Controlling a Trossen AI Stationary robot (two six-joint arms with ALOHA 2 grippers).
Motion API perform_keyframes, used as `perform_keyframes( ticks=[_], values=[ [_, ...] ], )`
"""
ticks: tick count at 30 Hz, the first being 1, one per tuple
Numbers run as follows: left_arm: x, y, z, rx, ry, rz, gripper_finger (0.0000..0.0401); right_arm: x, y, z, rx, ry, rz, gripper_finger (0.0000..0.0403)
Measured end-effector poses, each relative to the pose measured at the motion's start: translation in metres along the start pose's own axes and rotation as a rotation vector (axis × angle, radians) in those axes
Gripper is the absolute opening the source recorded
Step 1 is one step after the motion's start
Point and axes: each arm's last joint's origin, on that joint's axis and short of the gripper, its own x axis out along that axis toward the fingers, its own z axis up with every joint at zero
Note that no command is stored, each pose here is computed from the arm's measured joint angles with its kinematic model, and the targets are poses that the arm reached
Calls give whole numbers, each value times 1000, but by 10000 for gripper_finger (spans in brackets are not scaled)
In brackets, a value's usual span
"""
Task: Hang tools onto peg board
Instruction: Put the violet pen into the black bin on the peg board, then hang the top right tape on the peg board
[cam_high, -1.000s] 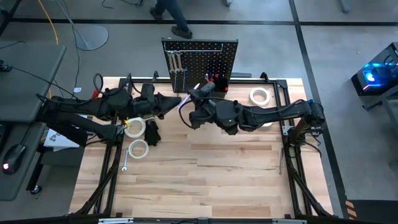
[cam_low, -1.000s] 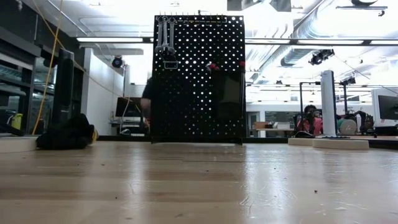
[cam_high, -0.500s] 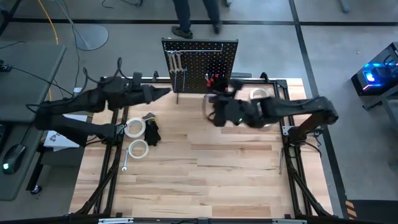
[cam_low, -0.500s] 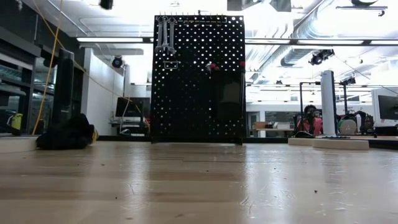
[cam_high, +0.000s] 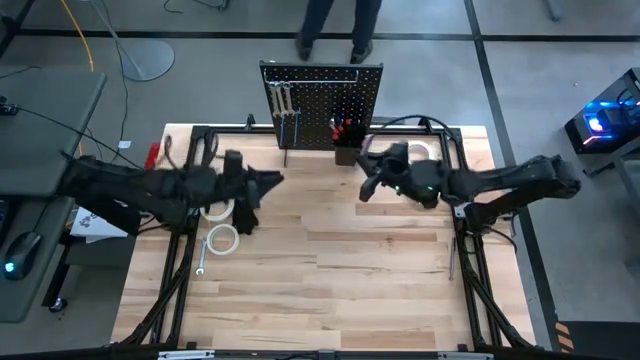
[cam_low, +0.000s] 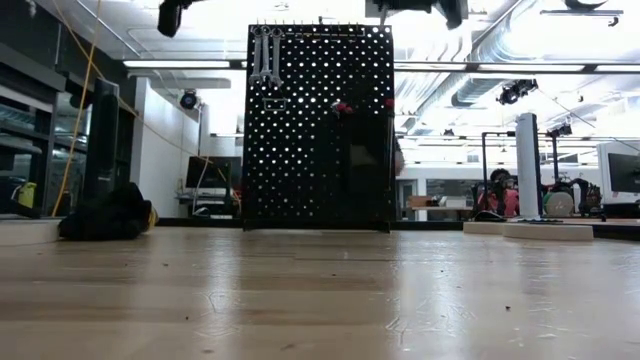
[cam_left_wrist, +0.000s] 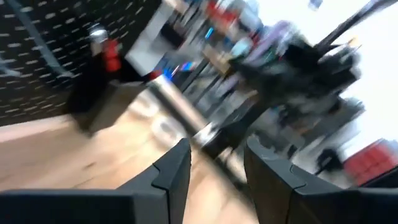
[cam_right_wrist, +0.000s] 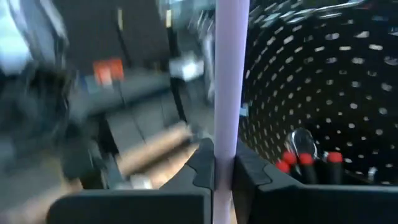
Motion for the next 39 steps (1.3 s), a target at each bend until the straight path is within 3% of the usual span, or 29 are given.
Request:
perform_keyframes(
  ticks=[4, 7, 10, 15, 20, 27, 32, 39],
  values=[
    [-6, -2, -25, -22, -114, -49, 133, 2, -23, -29, 161, -210, -57, 11],
    [-11, 0, -40, 8, -99, -22, 133, 12, -38, -37, 165, -249, -191, 11],
    [-15, 0, -45, 36, -92, 4, 133, 31, -46, -30, 135, -254, -227, 11],
    [-19, -2, -48, 75, -91, 13, 133, 68, -54, -23, -56, -132, -296, 11],
    [-21, -4, -51, 80, -78, 1, 133, 89, -64, -27, -102, -10, -369, 14],
    [-20, -2, -51, 95, -72, 15, 133, 95, -69, -28, -28, -2, -358, 107],
    [-20, 0, -52, 110, -67, 31, 133, 93, -68, -25, -63, 2, -352, 174],
    [-27, 8, -48, 165, -42, 75, 133, 74, -58, -8, -77, -33, -304, 207]
  ],
)
